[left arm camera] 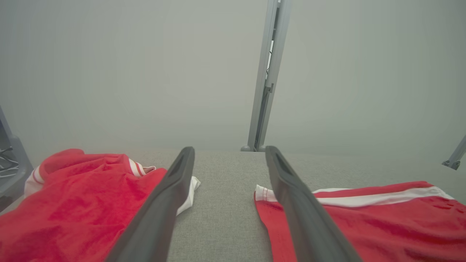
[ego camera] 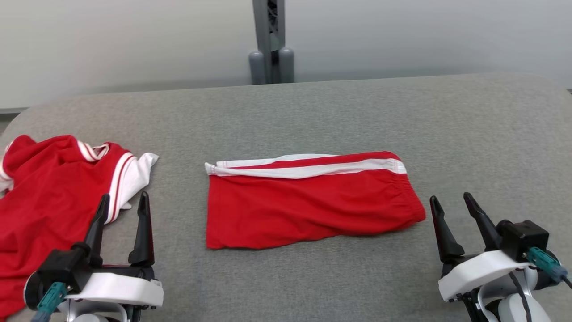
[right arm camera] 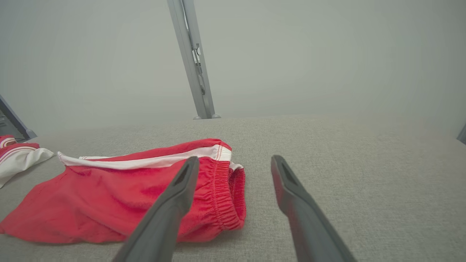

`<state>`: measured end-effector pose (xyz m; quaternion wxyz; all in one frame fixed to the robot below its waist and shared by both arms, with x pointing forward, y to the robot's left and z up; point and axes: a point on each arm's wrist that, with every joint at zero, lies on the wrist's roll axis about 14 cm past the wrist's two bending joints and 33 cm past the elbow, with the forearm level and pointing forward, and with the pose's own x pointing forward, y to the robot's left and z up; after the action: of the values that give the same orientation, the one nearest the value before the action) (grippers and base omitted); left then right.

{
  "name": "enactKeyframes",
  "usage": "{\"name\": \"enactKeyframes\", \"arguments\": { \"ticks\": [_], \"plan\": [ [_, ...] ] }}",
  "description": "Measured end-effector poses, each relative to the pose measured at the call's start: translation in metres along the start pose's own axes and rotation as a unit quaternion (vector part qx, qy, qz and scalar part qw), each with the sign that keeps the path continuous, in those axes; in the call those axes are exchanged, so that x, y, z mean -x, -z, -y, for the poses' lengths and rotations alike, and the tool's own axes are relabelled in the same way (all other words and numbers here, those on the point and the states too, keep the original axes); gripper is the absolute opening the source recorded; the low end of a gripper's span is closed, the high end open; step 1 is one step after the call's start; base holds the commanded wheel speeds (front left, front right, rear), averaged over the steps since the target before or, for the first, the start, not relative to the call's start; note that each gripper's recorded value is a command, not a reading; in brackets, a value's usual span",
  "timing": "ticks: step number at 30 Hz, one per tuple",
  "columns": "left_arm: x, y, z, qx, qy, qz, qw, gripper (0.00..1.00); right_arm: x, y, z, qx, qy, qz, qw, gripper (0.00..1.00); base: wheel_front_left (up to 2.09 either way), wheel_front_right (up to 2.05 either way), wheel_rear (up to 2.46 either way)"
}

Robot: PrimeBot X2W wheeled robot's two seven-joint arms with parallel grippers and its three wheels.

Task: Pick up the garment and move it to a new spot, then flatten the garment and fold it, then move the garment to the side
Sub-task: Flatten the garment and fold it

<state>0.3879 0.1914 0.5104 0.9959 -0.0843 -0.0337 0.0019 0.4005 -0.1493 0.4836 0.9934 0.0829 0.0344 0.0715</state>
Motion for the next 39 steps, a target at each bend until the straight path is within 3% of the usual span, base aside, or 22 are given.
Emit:
{"name": "enactKeyframes", "arguments": {
  "ticks": [15,24,25,26,31,39],
  "plan": [
    [-0.005,0.010,-0.007,-0.004,-0.005,-0.015,1.000,1.00,-0.042,0.084,-0.014,-0.040,-0.015,-0.126,0.991,1.00,0.00,0.00,0.00],
    [-0.012,0.019,-0.005,-0.008,0.004,-0.026,1.000,1.00,-0.050,0.109,-0.018,-0.087,-0.004,-0.160,0.983,1.00,0.00,0.00,0.00],
    [-0.014,0.020,-0.004,-0.008,0.006,-0.027,1.000,1.00,-0.051,0.109,-0.019,-0.089,-0.005,-0.159,0.983,0.44,0.00,0.00,0.00],
    [-0.015,0.020,-0.003,-0.008,0.007,-0.026,1.000,1.00,-0.051,0.109,-0.019,-0.096,-0.004,-0.158,0.983,0.00,0.00,0.00,0.00],
    [-0.022,0.024,0.001,-0.007,0.015,-0.030,0.999,1.00,-0.052,0.107,-0.016,-0.113,0.005,-0.150,0.982,0.00,0.00,0.00,0.00],
    [-0.028,0.024,0.006,-0.004,0.022,-0.027,0.999,1.00,-0.042,0.095,0.032,-0.113,0.060,-0.122,0.984,0.00,0.00,0.00,0.00]
  ]
}}
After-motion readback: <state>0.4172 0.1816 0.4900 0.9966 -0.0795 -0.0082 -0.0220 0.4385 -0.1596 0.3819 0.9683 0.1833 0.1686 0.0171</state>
